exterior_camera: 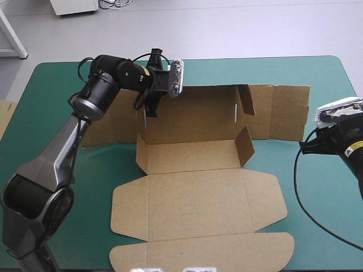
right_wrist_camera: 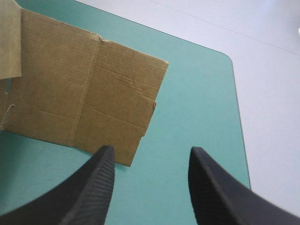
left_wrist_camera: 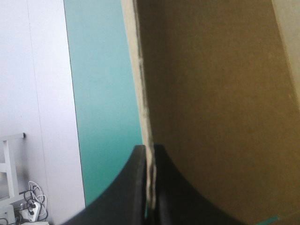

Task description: Fold the box

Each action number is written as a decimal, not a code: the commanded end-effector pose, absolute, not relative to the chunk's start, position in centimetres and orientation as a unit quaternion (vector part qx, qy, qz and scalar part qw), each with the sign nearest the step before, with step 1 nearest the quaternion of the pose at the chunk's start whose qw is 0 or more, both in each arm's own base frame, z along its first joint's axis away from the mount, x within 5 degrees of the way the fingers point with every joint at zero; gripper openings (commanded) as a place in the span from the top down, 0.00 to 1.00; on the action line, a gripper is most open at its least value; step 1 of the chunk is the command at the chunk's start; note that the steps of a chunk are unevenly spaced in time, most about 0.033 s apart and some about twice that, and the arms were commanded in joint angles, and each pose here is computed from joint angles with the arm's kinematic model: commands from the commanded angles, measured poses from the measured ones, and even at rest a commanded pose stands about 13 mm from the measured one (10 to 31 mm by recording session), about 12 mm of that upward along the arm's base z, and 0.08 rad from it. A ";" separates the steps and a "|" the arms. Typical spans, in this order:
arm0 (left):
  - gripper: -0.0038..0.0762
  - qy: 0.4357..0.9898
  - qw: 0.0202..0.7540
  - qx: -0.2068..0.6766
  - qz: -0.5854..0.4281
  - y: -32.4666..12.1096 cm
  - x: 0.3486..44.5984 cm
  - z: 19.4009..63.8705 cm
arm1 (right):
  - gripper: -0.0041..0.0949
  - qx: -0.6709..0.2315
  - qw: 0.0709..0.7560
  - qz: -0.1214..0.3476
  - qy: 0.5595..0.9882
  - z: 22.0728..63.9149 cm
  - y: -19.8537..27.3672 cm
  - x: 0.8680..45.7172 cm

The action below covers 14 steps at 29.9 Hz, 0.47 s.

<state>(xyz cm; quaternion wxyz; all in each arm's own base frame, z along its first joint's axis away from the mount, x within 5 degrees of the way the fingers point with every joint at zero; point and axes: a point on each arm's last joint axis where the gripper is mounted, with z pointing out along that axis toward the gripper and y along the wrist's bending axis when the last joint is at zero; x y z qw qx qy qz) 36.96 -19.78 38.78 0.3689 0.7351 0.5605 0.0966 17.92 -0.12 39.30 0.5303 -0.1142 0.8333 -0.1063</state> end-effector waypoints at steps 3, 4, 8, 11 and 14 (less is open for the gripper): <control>0.96 0.552 0.422 0.707 0.131 -21.5 34.1 42.6 | 0.48 -0.103 0.570 -0.127 0.805 41.1 -0.5 17.8; 0.96 0.552 0.420 0.707 0.136 -21.8 33.9 42.6 | 0.48 -0.101 0.568 -0.126 0.807 41.1 -0.5 17.8; 0.96 0.555 0.430 0.696 0.152 -22.5 33.2 41.2 | 0.48 -0.099 0.568 -0.125 0.807 41.1 -0.5 17.8; 0.96 0.558 0.448 0.681 0.158 -22.0 32.3 39.8 | 0.48 -0.094 0.568 -0.122 0.808 41.1 -0.5 17.8; 0.96 0.545 0.477 0.670 0.162 -21.1 30.9 38.7 | 0.48 -0.090 0.565 -0.119 0.811 41.0 -0.5 17.8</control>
